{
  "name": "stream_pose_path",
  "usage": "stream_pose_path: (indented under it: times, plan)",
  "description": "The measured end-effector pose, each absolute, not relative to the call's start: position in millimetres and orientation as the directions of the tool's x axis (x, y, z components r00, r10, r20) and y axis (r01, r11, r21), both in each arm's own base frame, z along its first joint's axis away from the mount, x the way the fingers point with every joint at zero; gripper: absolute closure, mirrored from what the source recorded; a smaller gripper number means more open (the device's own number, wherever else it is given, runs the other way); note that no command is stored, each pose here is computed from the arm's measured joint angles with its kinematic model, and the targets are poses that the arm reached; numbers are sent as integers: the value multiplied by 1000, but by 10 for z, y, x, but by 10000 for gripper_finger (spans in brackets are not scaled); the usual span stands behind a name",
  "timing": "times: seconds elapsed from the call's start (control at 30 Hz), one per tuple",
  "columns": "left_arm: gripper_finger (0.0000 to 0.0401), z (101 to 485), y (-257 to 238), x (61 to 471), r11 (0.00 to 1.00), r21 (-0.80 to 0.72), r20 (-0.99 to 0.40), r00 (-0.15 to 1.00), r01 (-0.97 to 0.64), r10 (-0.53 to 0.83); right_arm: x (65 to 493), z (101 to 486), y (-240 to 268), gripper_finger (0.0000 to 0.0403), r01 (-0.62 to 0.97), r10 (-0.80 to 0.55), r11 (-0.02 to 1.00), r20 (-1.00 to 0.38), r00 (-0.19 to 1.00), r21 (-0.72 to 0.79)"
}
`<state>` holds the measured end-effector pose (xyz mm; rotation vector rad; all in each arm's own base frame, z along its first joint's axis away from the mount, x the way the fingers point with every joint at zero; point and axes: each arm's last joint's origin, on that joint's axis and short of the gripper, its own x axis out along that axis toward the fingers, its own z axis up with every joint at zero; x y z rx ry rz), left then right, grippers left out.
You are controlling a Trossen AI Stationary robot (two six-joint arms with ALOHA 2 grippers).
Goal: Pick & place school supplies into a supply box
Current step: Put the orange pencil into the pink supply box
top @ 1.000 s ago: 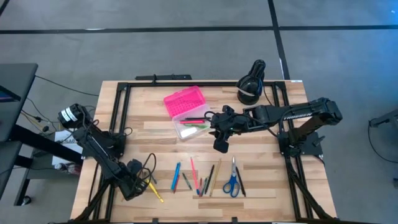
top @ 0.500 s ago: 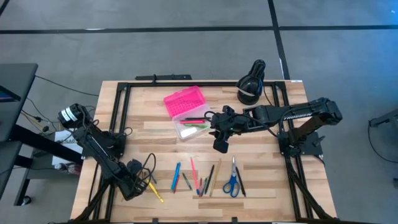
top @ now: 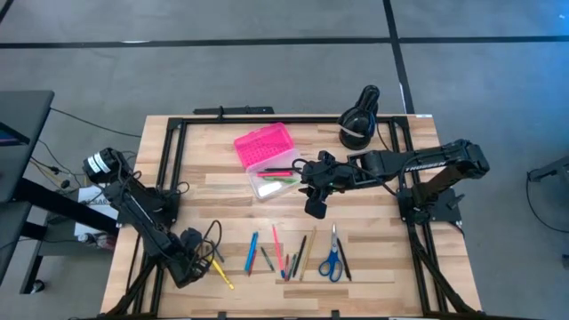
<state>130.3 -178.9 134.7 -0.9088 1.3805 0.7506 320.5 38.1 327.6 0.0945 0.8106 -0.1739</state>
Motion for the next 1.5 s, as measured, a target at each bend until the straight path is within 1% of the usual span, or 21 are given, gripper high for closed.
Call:
stream_pose_path:
  times: [0.13,0.5,0.57,0.97,1.13,1.2,1.33,1.5]
  plan:
    - [390,1347,-1788,1304,473,-97,-995,74,-876,-68,3205,3276,381,296,191,-118,982,-727,676,17]
    - [391,1387,-1785,1313,467,-109,-994,96,-877,-53,3205,3276,381,296,191,-118,982,-727,676,18]
    - [391,1419,-1756,1325,464,-123,-990,139,-877,1,3206,3276,381,296,191,-118,981,-727,676,18]
    - [392,1707,-1601,1304,402,-274,-944,325,-874,63,3211,3281,382,296,191,-118,981,-722,682,21]
    - [392,1876,-1420,1385,433,-370,-867,473,-822,158,3211,3281,382,296,193,-118,981,-722,682,23]
    - [392,1945,-1319,1433,452,-387,-834,514,-804,200,3211,3281,382,296,196,-117,980,-722,682,26]
    - [392,2047,-1093,1550,507,-364,-798,543,-781,264,3211,3281,382,296,203,-117,979,-722,682,33]
    - [392,2150,-804,1747,591,-319,-761,572,-741,305,3211,3281,382,296,216,-117,975,-722,682,46]
